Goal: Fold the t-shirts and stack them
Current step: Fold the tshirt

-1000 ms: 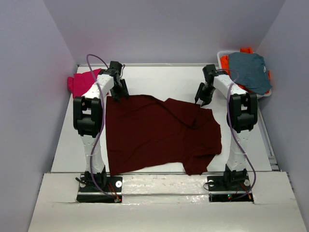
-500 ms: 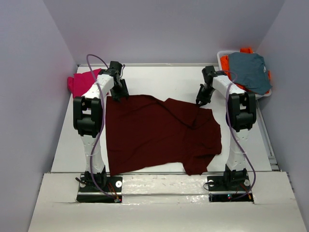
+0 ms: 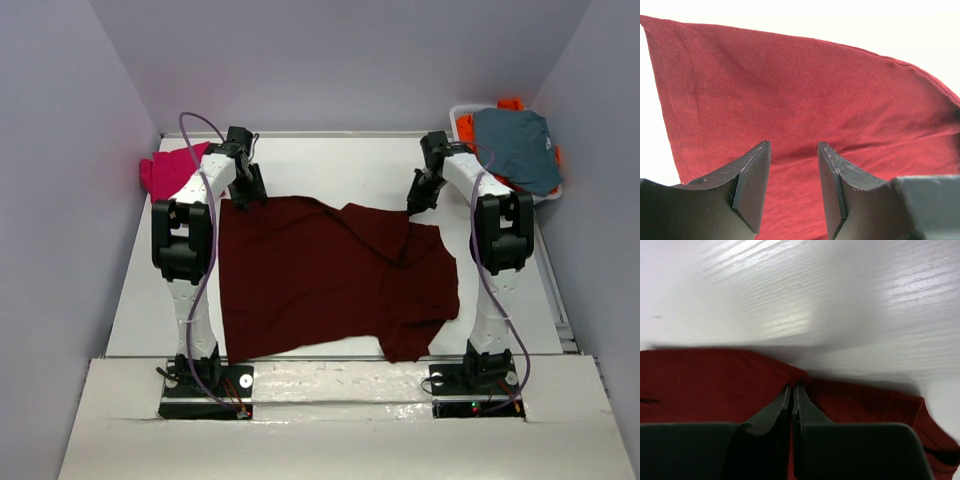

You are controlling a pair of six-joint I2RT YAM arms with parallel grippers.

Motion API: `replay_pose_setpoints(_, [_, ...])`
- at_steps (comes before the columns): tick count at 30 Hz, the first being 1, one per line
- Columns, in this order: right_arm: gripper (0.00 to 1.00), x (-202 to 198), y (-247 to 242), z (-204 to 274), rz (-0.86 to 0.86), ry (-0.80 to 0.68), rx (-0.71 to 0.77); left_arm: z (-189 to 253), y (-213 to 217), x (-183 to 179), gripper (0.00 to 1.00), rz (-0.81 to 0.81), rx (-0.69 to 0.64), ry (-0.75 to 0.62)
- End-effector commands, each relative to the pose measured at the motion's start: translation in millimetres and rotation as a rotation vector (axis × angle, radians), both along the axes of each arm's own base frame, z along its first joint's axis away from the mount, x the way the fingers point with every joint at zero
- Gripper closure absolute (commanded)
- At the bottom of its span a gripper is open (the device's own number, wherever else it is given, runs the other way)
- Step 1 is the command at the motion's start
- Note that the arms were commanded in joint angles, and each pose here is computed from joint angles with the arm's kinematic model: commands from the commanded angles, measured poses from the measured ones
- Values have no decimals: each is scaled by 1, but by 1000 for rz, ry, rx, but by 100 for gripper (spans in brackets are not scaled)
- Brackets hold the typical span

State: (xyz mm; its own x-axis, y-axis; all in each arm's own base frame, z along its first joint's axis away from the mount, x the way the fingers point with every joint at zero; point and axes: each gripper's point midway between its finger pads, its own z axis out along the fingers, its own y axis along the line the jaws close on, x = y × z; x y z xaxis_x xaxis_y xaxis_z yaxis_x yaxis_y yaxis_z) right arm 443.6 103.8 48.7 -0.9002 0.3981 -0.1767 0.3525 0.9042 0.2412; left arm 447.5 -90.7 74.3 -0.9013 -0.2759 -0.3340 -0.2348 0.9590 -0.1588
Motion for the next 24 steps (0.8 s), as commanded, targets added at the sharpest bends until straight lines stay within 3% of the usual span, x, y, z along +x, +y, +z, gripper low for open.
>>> replay_pose_setpoints(1, [93, 18, 11, 85, 58, -201, 67, 15, 3, -2, 47, -6, -5, -28])
replay_pose_setpoints(9, [93, -6, 33, 143, 155, -268, 207, 15, 3, -2, 47, -4, -4, -28])
replay_pose_setpoints(24, [93, -110, 106, 97, 446, -36, 340, 15, 3, -1, 47, -5, -3, -27])
